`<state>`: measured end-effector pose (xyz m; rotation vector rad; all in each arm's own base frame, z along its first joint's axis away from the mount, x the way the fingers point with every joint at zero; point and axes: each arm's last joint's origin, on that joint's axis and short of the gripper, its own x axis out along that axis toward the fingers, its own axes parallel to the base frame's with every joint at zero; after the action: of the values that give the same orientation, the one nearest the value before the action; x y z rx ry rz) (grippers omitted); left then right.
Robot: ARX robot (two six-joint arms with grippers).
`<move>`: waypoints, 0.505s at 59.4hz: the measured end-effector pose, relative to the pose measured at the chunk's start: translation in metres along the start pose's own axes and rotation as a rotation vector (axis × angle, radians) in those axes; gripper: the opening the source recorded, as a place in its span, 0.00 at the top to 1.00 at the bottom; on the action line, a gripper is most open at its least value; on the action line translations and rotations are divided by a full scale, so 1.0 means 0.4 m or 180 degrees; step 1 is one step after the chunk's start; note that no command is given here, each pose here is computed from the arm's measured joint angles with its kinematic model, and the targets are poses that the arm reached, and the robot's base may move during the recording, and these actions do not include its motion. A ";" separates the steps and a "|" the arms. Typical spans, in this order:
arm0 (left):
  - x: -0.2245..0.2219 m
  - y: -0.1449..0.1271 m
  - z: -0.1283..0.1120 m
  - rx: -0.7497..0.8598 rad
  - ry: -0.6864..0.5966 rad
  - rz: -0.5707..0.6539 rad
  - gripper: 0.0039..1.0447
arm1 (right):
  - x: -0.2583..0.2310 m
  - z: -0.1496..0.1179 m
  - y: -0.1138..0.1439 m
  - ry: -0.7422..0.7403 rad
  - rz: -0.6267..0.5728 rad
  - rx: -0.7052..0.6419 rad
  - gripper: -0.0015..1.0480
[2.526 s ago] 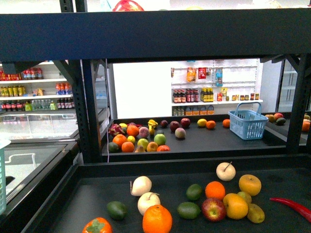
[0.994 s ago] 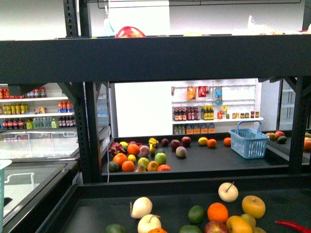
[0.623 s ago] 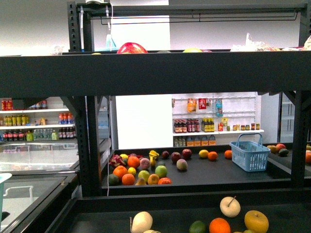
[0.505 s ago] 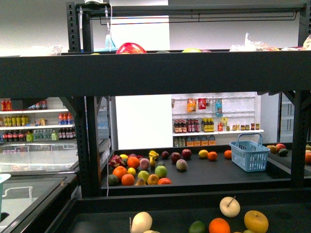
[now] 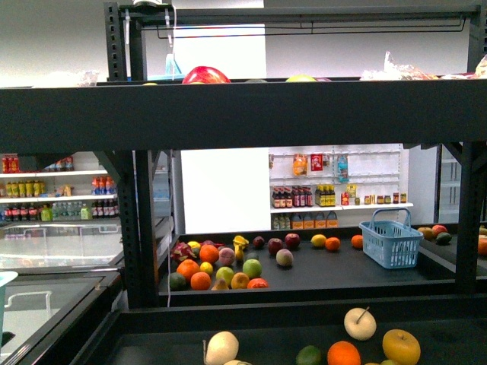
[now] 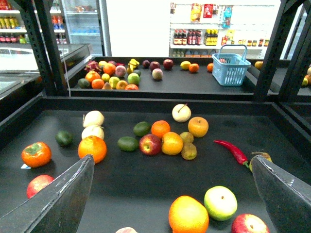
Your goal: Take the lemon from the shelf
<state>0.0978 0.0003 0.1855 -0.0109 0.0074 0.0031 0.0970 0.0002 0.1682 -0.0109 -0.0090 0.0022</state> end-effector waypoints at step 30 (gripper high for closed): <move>-0.001 0.000 -0.046 0.0000 -0.0032 0.0000 0.98 | 0.000 0.000 0.000 0.0000 0.0000 0.0000 0.07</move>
<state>0.0972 0.0003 0.1672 -0.0109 -0.0025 0.0030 0.0970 0.0002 0.1682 -0.0109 -0.0090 0.0022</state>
